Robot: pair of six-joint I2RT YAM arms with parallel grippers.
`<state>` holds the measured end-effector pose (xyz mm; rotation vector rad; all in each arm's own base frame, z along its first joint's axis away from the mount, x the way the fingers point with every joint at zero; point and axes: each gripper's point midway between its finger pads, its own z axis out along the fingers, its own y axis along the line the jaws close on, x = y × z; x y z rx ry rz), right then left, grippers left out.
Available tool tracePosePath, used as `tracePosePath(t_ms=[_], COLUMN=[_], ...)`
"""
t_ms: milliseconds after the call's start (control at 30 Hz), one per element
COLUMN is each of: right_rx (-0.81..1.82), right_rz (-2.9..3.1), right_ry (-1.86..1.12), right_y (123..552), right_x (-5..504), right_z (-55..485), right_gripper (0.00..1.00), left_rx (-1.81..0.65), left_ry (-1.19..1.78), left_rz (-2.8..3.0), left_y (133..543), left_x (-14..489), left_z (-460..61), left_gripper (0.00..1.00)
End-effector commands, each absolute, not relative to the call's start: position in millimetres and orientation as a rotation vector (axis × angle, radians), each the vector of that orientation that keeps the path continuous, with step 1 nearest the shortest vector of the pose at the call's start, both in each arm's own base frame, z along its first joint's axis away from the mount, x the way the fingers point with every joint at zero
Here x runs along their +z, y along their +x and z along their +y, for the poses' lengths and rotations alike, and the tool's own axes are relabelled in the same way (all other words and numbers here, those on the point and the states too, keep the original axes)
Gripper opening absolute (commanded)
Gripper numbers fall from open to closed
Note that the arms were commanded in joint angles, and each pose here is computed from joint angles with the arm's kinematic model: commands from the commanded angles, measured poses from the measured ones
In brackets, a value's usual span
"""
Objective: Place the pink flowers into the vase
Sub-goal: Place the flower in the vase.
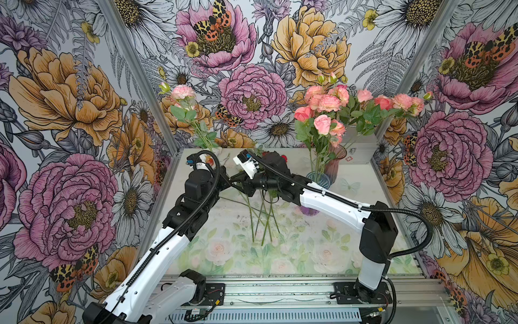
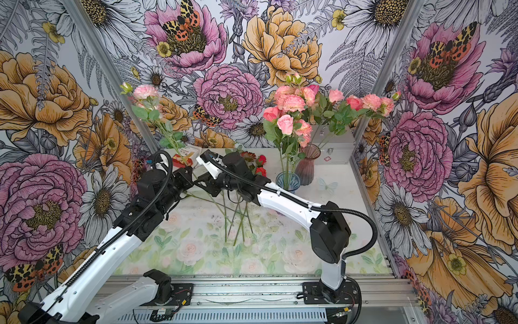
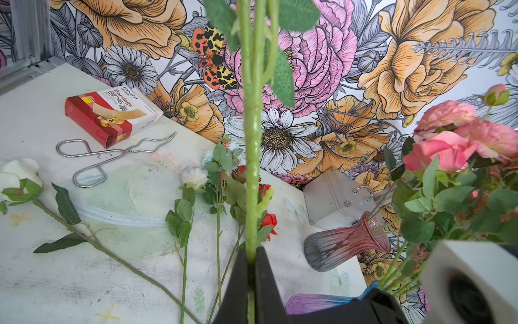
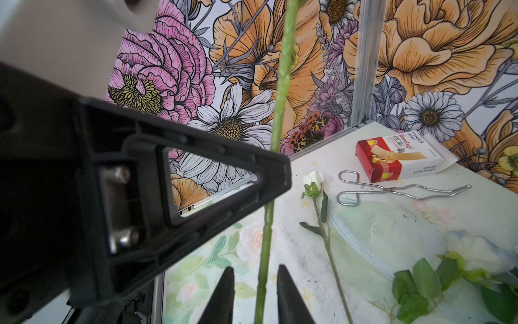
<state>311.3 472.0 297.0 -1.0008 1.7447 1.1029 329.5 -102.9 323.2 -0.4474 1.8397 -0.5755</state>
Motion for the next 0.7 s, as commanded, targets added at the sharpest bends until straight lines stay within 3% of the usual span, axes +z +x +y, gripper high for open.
tracePosePath(t_ms=[0, 200, 367, 467, 500, 600, 667], right_rx=[1.121, 1.113, 1.097, 1.087, 1.084, 1.056, 1.041], right_rz=[1.724, 1.713, 1.702, 1.712, 1.716, 1.726, 1.727], right_ry=[-0.998, -0.987, -0.981, -0.970, -0.966, -0.947, -0.931], right_y=[314.5, 315.9, 318.4, 320.5, 321.7, 326.0, 329.6], right_x=[302.4, 308.8, 314.5, 312.4, 311.5, 310.5, 312.9], right_z=[477.8, 476.8, 473.9, 472.6, 472.2, 467.7, 462.2], right_gripper=[0.26, 0.12, 0.11, 0.01, 0.00, 0.00, 0.00], left_rx=[-0.624, -0.648, -0.650, -0.655, -0.655, -0.654, -0.661], left_ry=[-0.447, -0.431, -0.432, -0.428, -0.427, -0.442, -0.453], left_rz=[1.799, 1.812, 1.819, 1.820, 1.819, 1.810, 1.801], left_y=[326.9, 325.7, 324.5, 324.0, 323.9, 323.4, 322.1], left_x=[335.0, 333.2, 329.0, 329.2, 329.9, 331.5, 333.8], left_z=[-105.9, -110.5, -110.7, -110.8, -110.5, -106.0, -102.2], left_gripper=[0.00, 0.00, 0.00, 0.00, 0.03, 0.32, 0.39])
